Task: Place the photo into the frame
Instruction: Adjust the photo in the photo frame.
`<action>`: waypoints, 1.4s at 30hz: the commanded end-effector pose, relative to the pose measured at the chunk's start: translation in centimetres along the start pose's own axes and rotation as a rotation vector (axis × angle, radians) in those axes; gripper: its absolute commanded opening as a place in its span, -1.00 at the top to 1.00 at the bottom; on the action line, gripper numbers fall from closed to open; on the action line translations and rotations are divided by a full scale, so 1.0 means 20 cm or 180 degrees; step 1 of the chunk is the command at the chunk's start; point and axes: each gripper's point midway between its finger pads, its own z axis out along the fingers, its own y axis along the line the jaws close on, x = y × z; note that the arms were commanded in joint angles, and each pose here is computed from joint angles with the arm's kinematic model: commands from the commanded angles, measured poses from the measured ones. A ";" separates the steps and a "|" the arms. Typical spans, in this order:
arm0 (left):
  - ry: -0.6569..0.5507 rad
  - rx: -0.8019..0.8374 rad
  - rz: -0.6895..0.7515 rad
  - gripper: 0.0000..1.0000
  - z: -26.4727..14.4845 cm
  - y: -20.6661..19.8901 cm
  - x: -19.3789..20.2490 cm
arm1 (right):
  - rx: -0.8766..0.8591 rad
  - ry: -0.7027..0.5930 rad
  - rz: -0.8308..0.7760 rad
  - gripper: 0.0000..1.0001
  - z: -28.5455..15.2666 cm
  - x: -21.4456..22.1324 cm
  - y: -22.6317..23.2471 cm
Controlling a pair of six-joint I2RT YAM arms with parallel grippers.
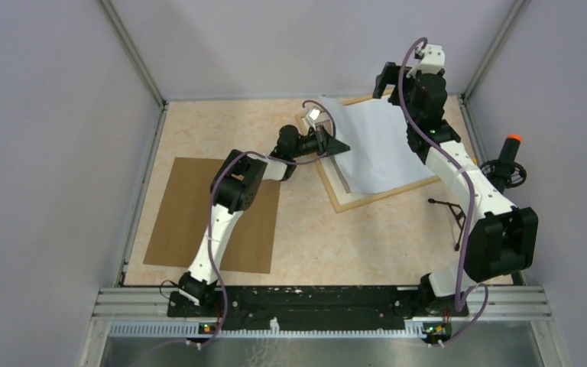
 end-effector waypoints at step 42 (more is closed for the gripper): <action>0.0185 -0.2722 0.0141 -0.97 -0.49 -0.14 -0.34 | -0.0275 -0.0166 0.0155 -0.98 -0.03 -0.14 0.07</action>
